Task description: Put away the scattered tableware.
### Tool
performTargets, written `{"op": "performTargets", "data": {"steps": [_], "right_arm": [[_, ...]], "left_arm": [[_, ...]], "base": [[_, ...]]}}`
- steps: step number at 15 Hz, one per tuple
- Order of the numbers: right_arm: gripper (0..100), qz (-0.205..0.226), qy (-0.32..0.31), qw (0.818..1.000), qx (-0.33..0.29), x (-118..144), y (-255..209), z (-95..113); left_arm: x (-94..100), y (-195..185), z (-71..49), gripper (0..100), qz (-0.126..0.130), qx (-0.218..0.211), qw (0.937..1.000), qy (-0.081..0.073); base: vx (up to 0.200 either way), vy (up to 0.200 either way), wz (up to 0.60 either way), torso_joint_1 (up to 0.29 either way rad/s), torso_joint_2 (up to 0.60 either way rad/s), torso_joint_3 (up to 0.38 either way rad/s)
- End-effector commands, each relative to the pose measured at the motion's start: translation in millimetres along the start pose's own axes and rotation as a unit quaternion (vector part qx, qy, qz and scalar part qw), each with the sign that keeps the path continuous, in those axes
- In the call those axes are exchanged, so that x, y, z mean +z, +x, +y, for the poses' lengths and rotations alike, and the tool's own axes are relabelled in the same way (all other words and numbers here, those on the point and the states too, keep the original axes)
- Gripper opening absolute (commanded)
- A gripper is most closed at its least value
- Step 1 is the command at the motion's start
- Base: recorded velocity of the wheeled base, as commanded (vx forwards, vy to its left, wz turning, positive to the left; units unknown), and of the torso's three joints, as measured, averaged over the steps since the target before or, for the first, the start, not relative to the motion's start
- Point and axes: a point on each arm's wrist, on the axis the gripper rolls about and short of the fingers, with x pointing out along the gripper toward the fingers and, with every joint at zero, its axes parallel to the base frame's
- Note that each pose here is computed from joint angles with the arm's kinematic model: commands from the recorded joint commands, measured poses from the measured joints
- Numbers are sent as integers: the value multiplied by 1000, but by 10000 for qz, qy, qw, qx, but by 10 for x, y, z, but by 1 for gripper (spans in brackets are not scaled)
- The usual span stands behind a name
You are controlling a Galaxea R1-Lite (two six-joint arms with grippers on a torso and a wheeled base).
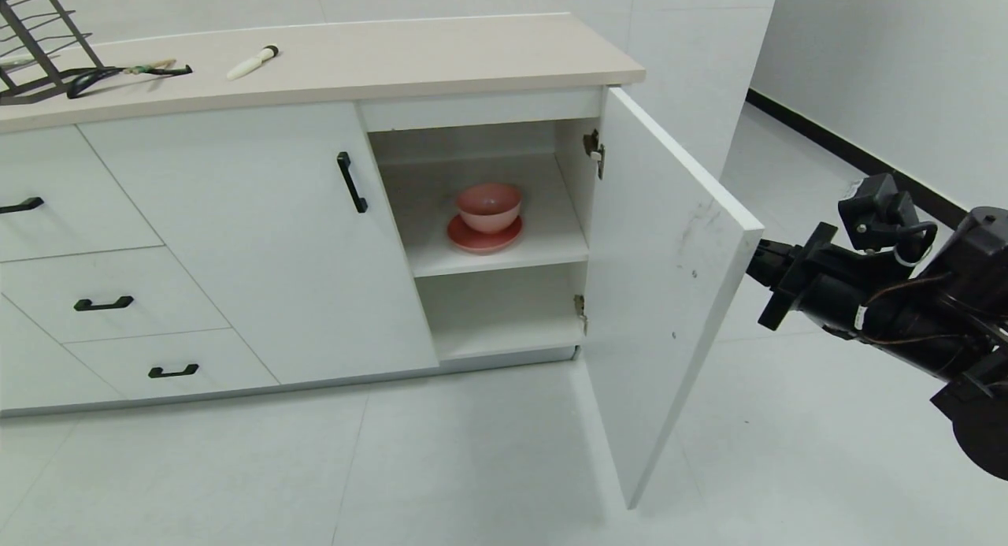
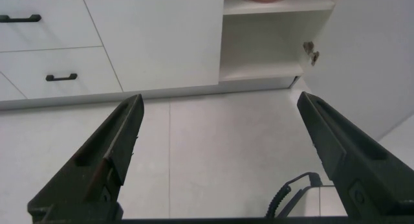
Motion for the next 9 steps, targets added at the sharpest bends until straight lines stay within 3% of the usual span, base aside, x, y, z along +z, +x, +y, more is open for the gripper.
{"op": "performTargets", "data": {"steps": [1, 5, 9], "right_arm": [[0, -35, 7, 10000, 68, -18, 74, 14], [0, -325, -44, 9990, 301, 61, 271, 98], [0, -352, 34, 9978, 552, -21, 454, 215]], "left_arm": [[0, 0, 0, 100, -5, -1, 10000, -4], [0, 0, 0, 100, -5, 7, 10000, -4], [0, 0, 0, 100, -5, -1, 10000, -4]], "base": [[0, 0, 0, 0, 0, 0], [0, 0, 0, 0, 0, 0], [0, 0, 0, 0, 0, 0]]}}
